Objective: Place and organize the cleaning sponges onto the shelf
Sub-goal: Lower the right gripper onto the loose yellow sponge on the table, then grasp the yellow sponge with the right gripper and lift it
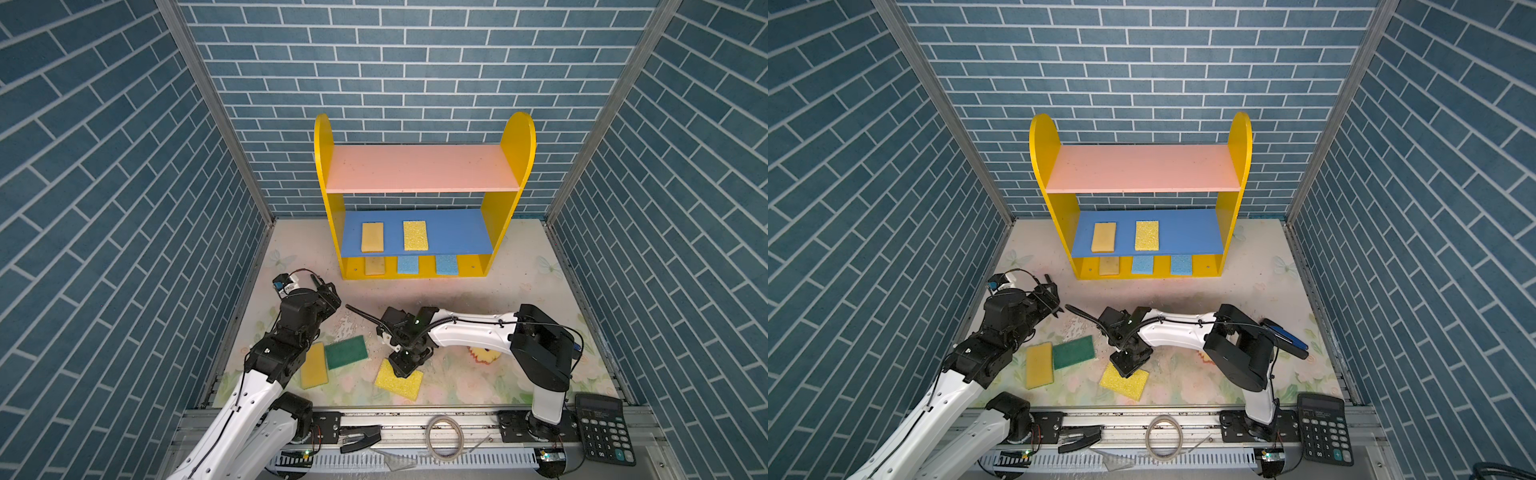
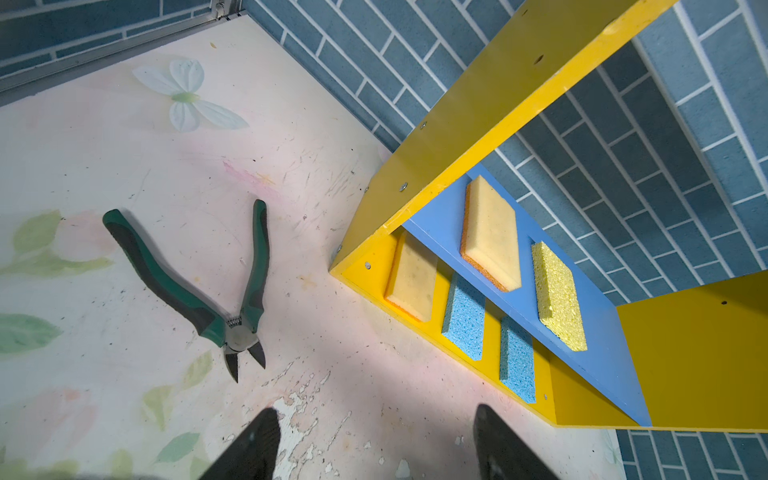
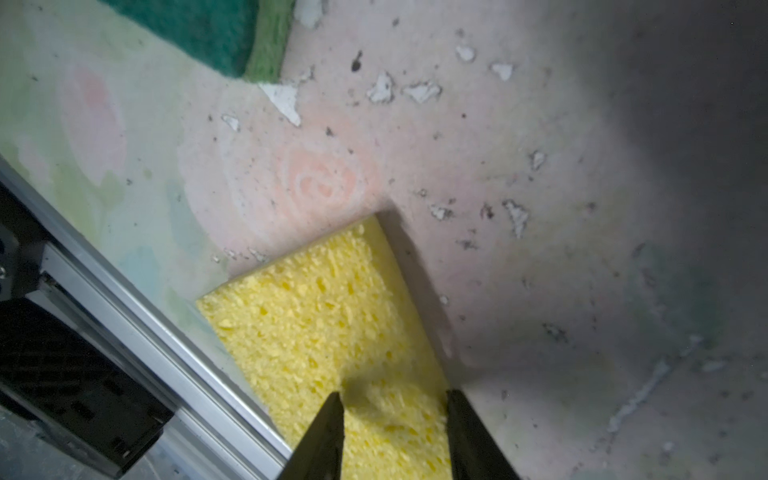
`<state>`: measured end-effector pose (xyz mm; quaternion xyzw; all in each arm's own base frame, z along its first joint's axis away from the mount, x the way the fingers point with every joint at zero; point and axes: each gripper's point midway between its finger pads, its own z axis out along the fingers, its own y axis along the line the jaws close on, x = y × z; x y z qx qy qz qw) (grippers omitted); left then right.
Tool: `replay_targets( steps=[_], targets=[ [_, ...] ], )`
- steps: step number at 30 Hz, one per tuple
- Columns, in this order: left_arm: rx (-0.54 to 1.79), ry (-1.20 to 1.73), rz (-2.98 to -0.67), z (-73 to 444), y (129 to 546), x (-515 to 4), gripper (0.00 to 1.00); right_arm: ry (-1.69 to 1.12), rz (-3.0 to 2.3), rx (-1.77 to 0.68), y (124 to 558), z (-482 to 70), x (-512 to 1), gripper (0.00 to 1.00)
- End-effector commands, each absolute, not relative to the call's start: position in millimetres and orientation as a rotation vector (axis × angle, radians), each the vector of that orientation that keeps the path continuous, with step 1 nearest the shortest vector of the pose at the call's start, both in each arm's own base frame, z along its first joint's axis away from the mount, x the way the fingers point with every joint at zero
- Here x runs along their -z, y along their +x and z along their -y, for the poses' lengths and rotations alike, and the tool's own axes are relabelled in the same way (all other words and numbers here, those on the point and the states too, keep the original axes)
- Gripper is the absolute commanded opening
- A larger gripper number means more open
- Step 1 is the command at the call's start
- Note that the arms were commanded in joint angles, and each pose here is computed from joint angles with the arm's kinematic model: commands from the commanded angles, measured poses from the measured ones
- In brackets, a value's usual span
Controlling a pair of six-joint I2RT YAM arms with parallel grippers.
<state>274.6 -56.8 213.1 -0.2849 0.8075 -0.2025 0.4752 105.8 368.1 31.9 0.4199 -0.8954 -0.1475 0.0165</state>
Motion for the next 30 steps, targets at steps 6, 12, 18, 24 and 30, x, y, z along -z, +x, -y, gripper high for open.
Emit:
replay_targets(
  steps=[6,12,18,24,30],
  targets=[
    [0.491,-0.716,-2.018,59,276,-193,0.75,1.339,2.774,0.539,106,-381,-23,0.22],
    [0.488,-0.701,-2.042,64,284,-188,0.74,1.358,2.827,0.579,123,-384,-37,0.0],
    [0.505,-0.697,-2.073,74,295,-178,0.74,1.308,2.952,0.685,163,-377,-71,0.0],
    [0.56,-0.675,-2.096,90,312,-170,0.72,1.168,3.108,0.691,204,-358,-86,0.0],
    [0.595,-0.633,-2.123,102,322,-162,0.71,0.925,3.309,0.733,242,-330,-101,0.0]
  ],
)
